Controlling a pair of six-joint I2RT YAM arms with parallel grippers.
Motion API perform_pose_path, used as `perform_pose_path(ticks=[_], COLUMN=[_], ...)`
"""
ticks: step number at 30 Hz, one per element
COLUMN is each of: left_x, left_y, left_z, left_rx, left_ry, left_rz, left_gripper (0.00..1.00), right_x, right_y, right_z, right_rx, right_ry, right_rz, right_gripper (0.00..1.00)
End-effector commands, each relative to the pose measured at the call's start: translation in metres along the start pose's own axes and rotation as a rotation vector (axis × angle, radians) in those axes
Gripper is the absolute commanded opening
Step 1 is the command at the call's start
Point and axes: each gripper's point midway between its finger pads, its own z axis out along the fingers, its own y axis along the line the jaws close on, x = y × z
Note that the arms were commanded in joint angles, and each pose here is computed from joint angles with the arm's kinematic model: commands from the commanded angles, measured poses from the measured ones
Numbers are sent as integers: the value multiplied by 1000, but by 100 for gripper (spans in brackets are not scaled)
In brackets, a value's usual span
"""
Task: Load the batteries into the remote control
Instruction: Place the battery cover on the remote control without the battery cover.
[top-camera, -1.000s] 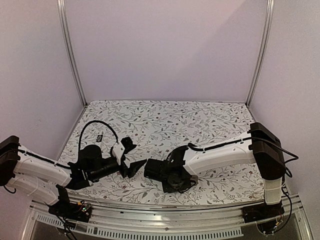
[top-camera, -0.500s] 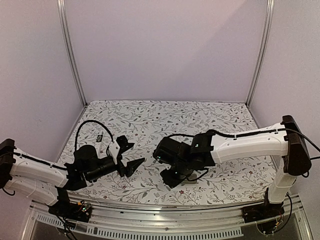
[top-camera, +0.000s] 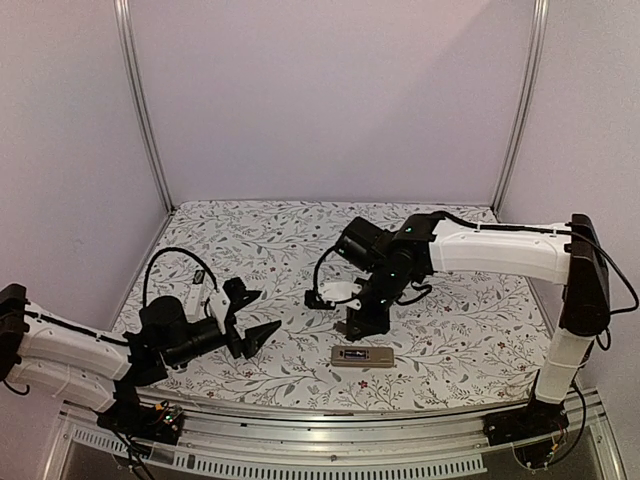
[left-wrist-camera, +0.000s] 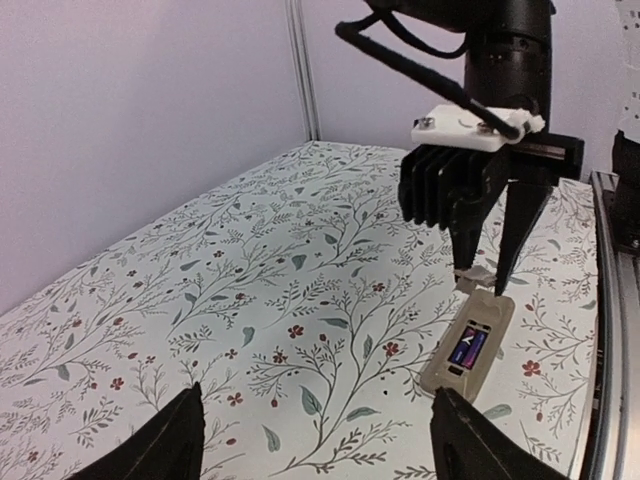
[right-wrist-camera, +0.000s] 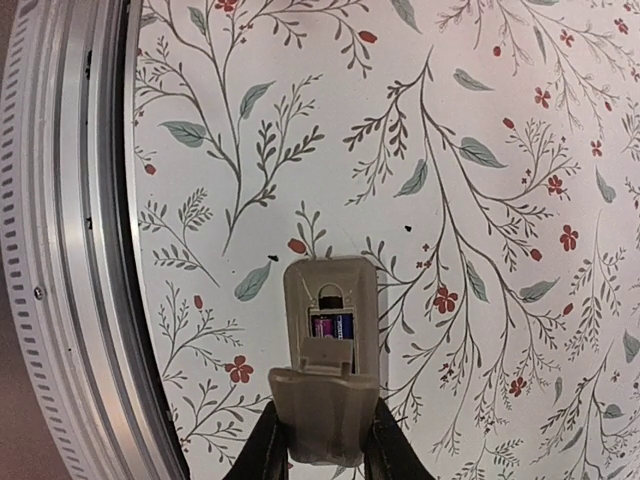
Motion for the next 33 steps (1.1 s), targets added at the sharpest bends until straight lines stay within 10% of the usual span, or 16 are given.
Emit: perform_pose_path(ticks=[1,13,33], left_x=[12,43,38], left_y=[-23,-81,-87], left_z=[-2,-14,-19], left_rx=[135,427,441], left_ry=[-2,17,4], left_rz=[83,398,403], left_gripper=[77,72,73], right_x=[34,47,36], right_y=[6,-10,-3], right_z=[31,57,61], right_rx=[-93,-47,-67], right_ry=[182,286,313], right_rz=[-184,-153,-148], right_gripper=[18,20,21])
